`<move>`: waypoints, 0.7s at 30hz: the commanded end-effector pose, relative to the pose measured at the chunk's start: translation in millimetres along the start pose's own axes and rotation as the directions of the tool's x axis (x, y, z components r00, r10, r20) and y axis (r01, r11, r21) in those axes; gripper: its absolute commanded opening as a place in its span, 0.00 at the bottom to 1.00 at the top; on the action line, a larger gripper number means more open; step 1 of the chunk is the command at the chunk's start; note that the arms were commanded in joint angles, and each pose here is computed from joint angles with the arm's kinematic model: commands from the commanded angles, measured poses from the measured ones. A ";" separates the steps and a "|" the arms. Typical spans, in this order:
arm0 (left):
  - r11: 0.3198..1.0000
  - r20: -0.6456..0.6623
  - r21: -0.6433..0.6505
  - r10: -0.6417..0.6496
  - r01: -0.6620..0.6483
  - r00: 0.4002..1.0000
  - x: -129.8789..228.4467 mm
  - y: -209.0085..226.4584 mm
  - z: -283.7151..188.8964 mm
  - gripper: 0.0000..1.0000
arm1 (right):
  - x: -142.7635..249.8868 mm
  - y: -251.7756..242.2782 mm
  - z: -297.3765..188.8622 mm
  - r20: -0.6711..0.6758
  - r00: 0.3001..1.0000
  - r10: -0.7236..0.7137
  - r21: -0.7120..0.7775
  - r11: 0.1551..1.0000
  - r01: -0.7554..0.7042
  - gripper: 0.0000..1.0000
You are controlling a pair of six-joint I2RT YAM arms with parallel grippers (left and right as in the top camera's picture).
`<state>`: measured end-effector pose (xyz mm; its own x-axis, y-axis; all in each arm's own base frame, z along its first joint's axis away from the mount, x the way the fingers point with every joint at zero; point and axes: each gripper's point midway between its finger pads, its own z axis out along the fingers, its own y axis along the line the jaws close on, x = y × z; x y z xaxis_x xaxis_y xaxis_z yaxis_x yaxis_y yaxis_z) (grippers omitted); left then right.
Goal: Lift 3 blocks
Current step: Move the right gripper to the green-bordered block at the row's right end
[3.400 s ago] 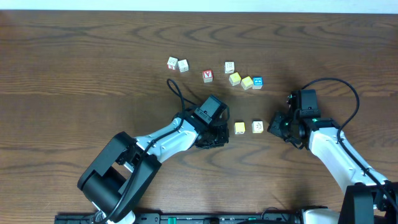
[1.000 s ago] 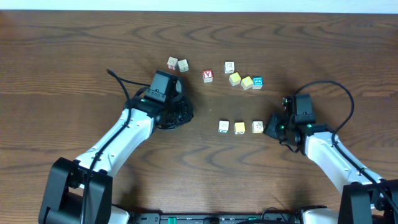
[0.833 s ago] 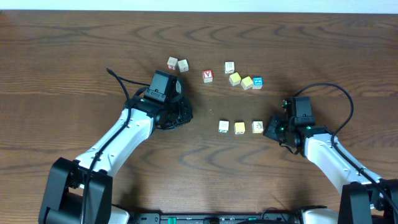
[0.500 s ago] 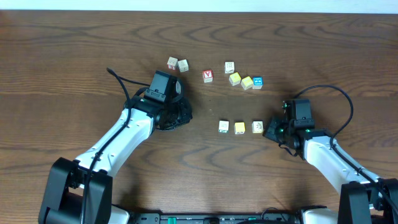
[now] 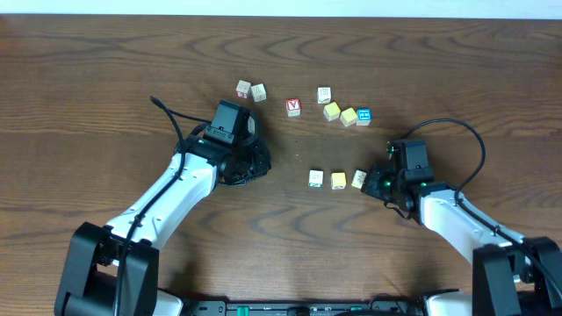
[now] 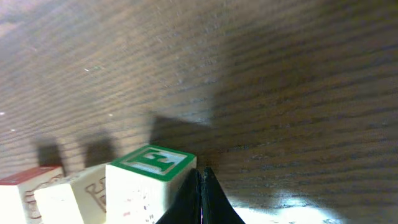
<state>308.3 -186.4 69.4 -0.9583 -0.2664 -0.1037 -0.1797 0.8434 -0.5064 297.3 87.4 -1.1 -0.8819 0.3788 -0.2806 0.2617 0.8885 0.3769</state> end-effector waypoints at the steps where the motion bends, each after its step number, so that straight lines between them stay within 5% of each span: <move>1: 1.000 -0.004 -0.016 0.007 -0.007 1.000 2.6 5.2 -0.3 0.08 | 6.4 0.0 3.9 -0.021 1.000 0.012 -0.001 1.000 -0.012 0.01; 21: 1.000 -0.003 -0.016 0.011 -0.011 1.000 2.4 5.1 -0.3 0.08 | -18.9 -13.3 0.8 0.067 0.998 0.018 0.027 0.999 -0.020 0.01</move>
<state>306.8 -185.9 68.7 -0.9589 -0.2661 -0.0979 -0.1831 0.8447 -0.5029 310.8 71.7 1.0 -0.8479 0.4189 -0.3248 0.2927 0.8809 0.3720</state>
